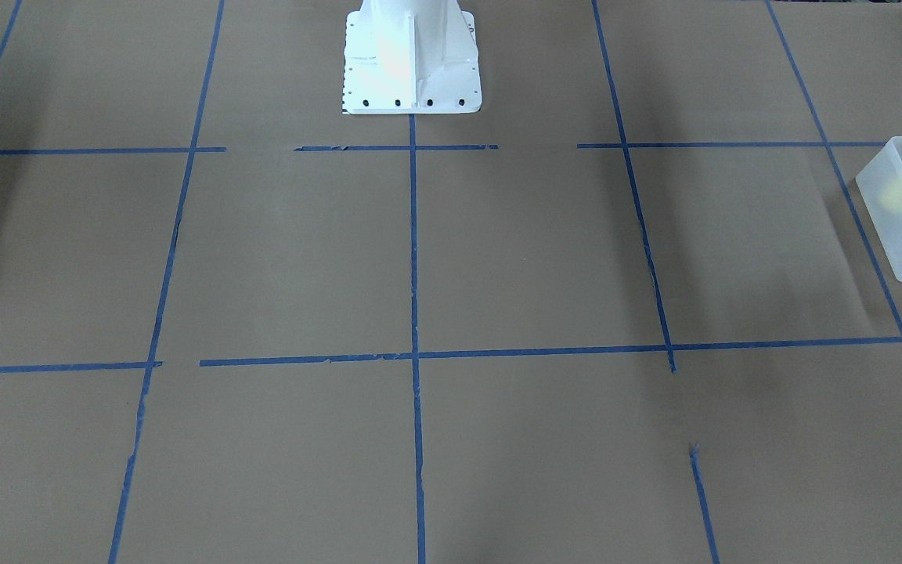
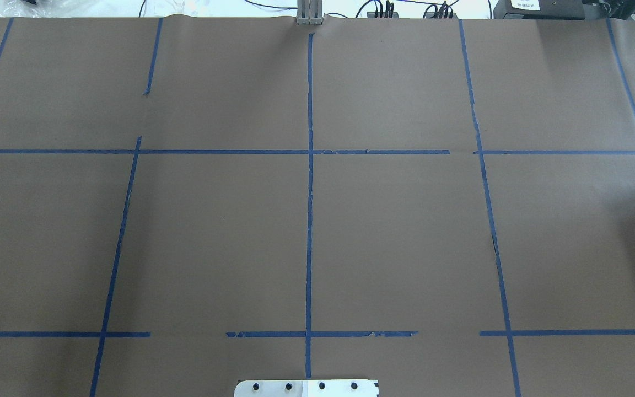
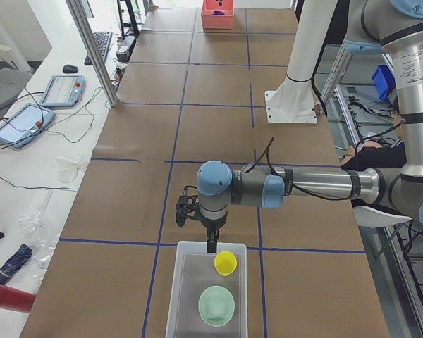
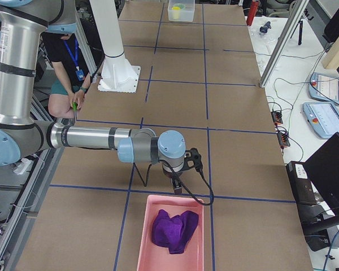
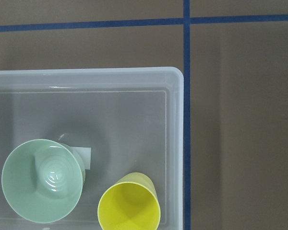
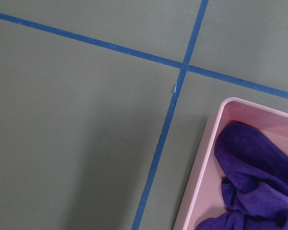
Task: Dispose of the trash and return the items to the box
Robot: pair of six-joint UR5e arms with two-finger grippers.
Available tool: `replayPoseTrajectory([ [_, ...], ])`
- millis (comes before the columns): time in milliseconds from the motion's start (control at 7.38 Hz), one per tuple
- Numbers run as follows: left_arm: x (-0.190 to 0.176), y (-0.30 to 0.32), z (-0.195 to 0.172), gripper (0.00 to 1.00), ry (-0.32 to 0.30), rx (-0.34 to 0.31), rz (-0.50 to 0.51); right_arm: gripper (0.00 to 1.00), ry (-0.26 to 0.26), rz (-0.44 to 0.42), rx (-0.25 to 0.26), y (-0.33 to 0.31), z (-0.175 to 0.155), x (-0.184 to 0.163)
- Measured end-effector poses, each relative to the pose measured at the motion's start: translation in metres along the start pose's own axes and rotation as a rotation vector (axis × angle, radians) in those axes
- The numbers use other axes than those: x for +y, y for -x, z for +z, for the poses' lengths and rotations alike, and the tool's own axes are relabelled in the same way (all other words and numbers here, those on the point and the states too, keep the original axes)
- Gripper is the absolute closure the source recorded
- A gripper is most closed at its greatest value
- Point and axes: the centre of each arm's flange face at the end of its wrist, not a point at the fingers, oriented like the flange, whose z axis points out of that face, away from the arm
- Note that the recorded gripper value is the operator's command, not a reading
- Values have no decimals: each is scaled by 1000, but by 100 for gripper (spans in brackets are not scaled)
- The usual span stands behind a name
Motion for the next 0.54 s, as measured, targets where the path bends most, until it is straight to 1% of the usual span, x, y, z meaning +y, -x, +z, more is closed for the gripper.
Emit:
replayPoseTrajectory([
  [135, -6, -3, -3, 0, -7, 0, 5, 0, 19, 11, 21, 5, -6, 0],
  [271, -9, -4, -5, 0, -13, 0, 9, 0, 29, 16, 32, 7, -8, 1],
  [542, -11, -6, -9, 0, -22, -3, 14, 0, 34, 17, 33, 7, -7, 2],
])
